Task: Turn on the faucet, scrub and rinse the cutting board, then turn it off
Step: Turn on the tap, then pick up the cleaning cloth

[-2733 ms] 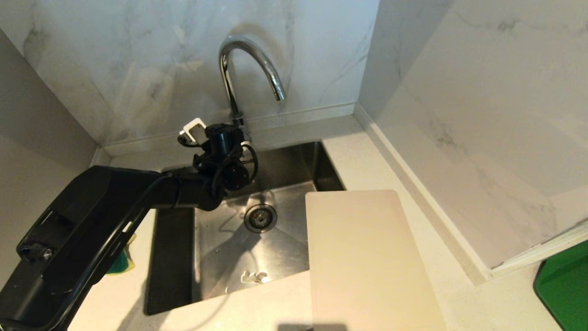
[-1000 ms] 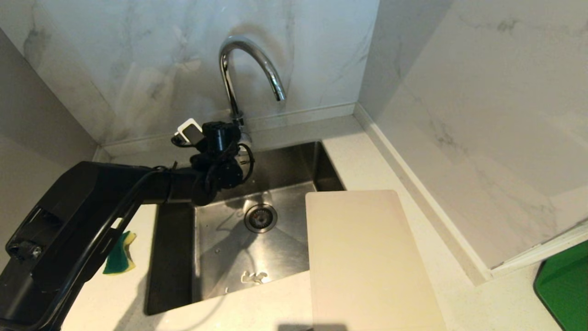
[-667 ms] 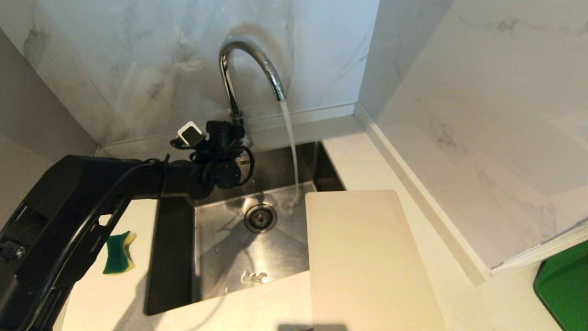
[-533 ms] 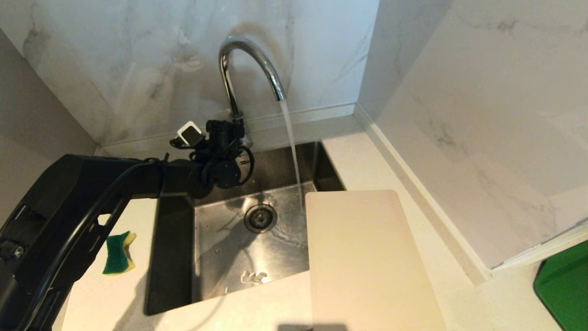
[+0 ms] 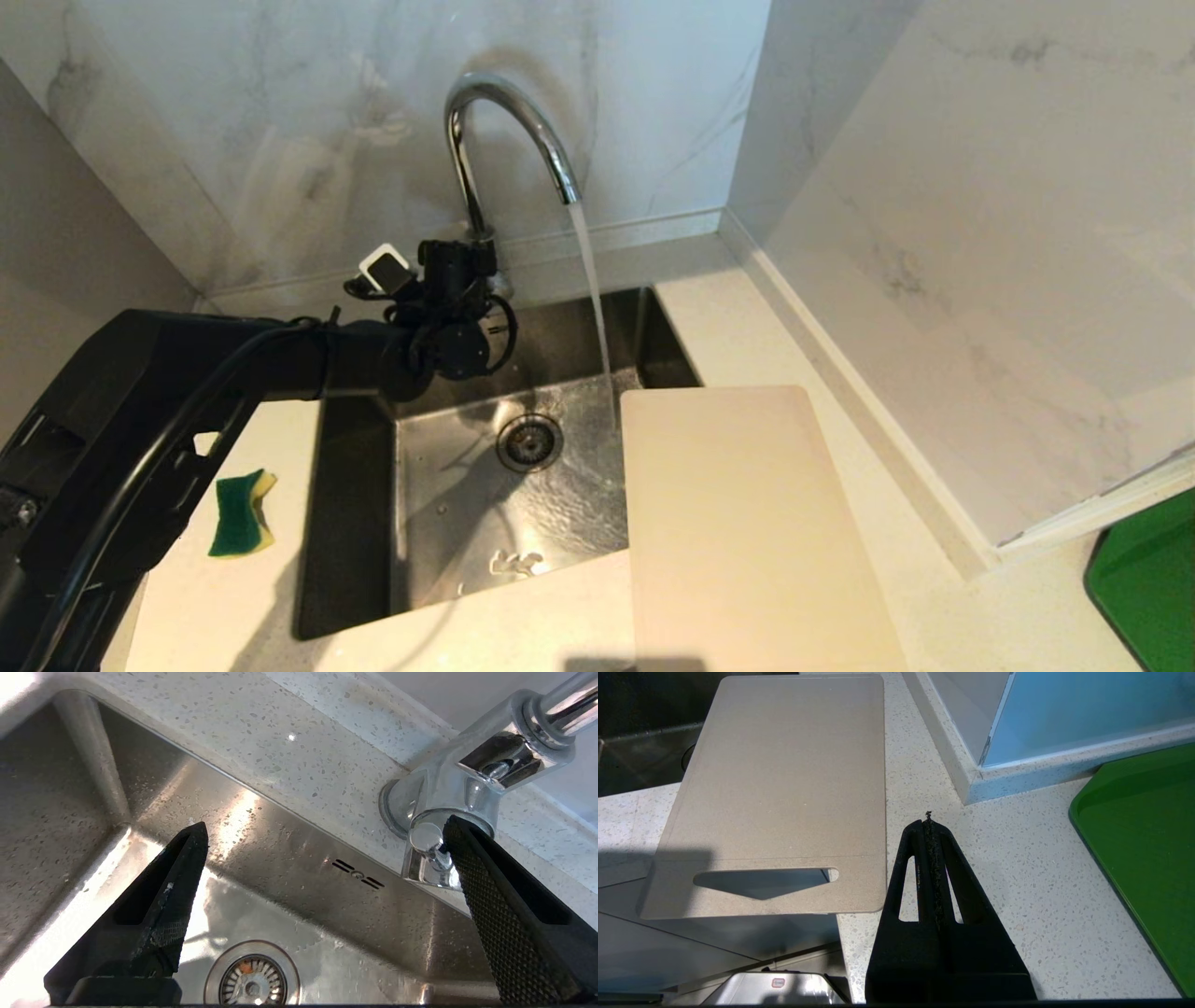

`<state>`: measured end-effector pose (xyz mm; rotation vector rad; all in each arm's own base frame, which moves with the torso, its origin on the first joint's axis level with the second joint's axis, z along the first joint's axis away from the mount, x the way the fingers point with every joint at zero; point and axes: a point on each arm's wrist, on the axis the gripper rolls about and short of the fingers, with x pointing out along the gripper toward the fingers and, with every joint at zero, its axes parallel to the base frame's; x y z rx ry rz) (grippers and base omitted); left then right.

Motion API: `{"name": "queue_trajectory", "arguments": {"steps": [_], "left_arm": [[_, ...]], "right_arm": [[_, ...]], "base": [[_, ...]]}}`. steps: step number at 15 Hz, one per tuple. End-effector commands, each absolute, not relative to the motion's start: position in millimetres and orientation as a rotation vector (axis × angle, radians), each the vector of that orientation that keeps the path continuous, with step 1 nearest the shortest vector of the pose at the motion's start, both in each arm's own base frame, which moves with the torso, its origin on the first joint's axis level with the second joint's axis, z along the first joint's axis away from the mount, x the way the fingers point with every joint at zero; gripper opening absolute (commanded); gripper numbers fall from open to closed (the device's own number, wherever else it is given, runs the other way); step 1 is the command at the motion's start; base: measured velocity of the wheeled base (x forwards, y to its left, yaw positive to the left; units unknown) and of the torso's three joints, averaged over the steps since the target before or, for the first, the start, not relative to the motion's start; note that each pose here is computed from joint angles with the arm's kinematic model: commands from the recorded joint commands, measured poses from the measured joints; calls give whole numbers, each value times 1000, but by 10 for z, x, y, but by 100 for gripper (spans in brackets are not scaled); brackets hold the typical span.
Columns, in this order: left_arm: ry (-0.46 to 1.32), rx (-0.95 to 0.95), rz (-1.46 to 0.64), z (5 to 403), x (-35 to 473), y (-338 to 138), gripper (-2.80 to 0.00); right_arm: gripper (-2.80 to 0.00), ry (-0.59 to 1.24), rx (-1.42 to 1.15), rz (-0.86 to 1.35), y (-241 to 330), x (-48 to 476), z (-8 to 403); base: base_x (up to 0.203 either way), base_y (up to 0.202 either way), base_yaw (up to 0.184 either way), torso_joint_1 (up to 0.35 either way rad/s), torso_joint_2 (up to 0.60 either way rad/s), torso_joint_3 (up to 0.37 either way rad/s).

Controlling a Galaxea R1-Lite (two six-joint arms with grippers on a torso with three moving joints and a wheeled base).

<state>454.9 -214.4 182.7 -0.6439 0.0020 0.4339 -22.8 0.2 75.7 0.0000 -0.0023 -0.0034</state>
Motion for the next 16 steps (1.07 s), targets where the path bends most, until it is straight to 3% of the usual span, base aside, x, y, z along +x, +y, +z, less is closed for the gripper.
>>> {"name": "queue_trajectory", "arguments": {"steps": [1,11,16], "left_arm": [[-32,-670,419,2015,4480,-2139,0],[-135,-677,371,2921,4048,-1861,0],[-36,-533,354,3437,3578,-1270,0]], "right_arm": [[-280,-3,0,-3,2,-228,758],[-280,-3,1,-3,2,-228,758],[-280,-3,0,-3,2,-228,758]], "base": [[0,0,0,0,0,0],[0,0,0,0,0,0],[0,0,0,0,0,0]]}}
